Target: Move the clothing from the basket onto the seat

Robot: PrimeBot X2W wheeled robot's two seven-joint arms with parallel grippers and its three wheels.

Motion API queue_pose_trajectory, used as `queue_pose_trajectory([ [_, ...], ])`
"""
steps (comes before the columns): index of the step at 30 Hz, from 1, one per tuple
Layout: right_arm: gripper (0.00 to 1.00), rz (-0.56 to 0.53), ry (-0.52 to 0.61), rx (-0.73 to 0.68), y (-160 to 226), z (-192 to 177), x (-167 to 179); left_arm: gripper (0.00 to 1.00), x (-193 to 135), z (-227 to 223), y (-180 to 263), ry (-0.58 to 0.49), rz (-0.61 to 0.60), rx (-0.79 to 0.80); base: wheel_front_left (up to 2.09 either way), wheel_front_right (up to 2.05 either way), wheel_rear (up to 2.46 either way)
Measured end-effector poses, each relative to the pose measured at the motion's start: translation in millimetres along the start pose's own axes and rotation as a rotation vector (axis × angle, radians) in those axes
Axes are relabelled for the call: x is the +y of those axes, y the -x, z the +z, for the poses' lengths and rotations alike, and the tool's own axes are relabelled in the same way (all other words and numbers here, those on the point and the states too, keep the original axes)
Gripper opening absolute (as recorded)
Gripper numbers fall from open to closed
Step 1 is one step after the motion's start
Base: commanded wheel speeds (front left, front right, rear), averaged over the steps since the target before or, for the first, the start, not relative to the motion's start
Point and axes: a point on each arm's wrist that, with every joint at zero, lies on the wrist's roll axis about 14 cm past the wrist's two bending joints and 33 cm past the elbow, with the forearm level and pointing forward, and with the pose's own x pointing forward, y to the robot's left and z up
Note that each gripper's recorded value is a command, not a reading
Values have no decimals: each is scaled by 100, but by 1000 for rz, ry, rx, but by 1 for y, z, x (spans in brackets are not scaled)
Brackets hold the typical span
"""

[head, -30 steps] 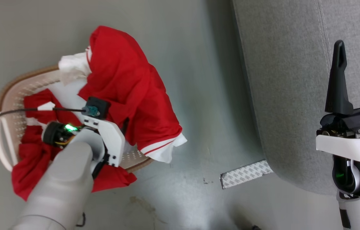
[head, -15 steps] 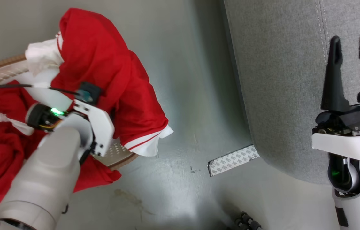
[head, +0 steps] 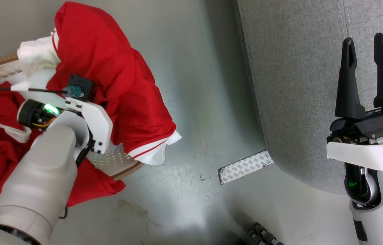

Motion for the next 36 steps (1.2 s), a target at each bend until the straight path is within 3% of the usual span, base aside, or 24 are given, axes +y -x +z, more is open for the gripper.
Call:
queue_pose_trajectory([
  [8, 100, 6, -8, -12, 1, 7, 3, 0, -6, 12, 11, -10, -4, -46, 0, 0, 0],
  [15, 100, 27, 24, -69, 4, 33, 10, 0, -26, 33, 38, -2, -16, -128, 0, 0, 0],
  [28, 100, 72, 10, -180, 30, 90, 22, 0, -64, 119, 118, -65, -22, -378, 0, 0, 0],
  [36, 100, 99, -2, -240, 54, 120, 27, 0, -91, 150, 175, -82, -13, -516, 0, 0, 0],
])
